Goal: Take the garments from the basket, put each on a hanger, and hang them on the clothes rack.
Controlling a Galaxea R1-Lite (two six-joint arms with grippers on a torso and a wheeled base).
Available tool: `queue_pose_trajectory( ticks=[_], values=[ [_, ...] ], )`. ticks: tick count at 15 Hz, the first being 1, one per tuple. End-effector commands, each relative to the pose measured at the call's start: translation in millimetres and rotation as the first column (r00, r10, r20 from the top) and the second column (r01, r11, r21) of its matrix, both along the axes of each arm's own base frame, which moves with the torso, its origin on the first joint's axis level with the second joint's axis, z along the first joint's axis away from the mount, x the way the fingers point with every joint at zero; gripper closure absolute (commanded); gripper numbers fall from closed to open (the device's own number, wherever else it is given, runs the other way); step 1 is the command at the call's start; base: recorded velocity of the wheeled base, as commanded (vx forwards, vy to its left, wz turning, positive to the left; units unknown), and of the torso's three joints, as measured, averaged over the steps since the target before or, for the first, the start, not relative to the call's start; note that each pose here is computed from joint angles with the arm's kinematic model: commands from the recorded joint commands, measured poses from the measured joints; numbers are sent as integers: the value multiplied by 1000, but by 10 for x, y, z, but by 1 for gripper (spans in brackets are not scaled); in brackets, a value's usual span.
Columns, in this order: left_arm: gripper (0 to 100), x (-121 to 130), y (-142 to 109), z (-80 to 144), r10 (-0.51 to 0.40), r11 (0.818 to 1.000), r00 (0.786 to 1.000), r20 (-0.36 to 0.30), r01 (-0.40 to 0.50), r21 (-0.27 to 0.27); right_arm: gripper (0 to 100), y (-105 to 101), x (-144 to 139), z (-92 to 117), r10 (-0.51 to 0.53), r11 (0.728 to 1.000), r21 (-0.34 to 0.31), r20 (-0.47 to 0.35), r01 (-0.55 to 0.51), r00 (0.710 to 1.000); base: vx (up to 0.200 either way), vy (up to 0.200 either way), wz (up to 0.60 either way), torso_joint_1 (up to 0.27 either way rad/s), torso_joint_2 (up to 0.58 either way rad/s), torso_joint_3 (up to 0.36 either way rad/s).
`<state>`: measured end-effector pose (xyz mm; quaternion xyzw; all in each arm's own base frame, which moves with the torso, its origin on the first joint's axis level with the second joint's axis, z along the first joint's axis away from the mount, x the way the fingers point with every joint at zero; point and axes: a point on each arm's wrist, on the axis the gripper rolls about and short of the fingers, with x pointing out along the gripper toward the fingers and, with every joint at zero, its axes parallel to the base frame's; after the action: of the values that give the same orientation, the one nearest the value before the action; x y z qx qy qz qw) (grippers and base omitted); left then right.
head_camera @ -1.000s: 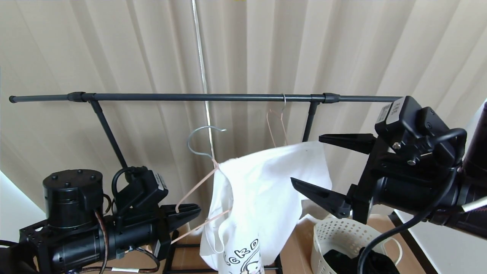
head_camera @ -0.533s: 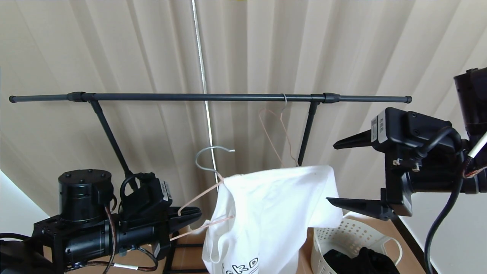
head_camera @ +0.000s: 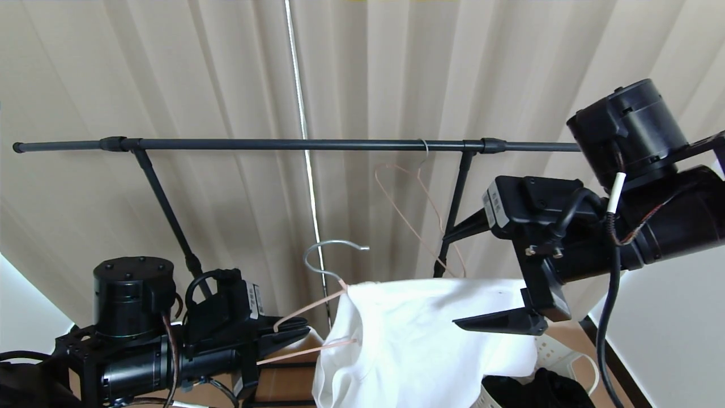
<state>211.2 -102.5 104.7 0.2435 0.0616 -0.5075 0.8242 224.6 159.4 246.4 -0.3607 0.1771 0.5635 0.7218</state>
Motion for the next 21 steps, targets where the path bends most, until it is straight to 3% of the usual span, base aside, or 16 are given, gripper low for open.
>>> queue_pose_trajectory(
  ticks=[1, 6, 11, 21],
  values=[
    [100, -15, -18, 9, -11, 1000, 1000, 8, 11, 1, 0, 93, 66, -116, 15, 1000, -22, -35, -15, 999, 0, 0, 0, 0, 0, 0],
    [100, -44, -64, 20, -34, 999, 999, 12, 34, -1, 0, 225, 107, -255, 35, 998, -44, -76, -38, 996, 0, 0, 0, 0, 0, 0],
    [100, -82, -101, 35, -54, 999, 998, 18, 54, -3, 0, 334, 92, -246, 62, 997, -41, -72, -65, 996, 0, 0, 0, 0, 0, 0],
    [100, -131, -81, 63, -56, 998, 998, 28, 56, -7, 0, 362, 129, -234, 50, 998, -34, -74, -52, 996, 0, 0, 0, 0, 0, 0]
  ],
)
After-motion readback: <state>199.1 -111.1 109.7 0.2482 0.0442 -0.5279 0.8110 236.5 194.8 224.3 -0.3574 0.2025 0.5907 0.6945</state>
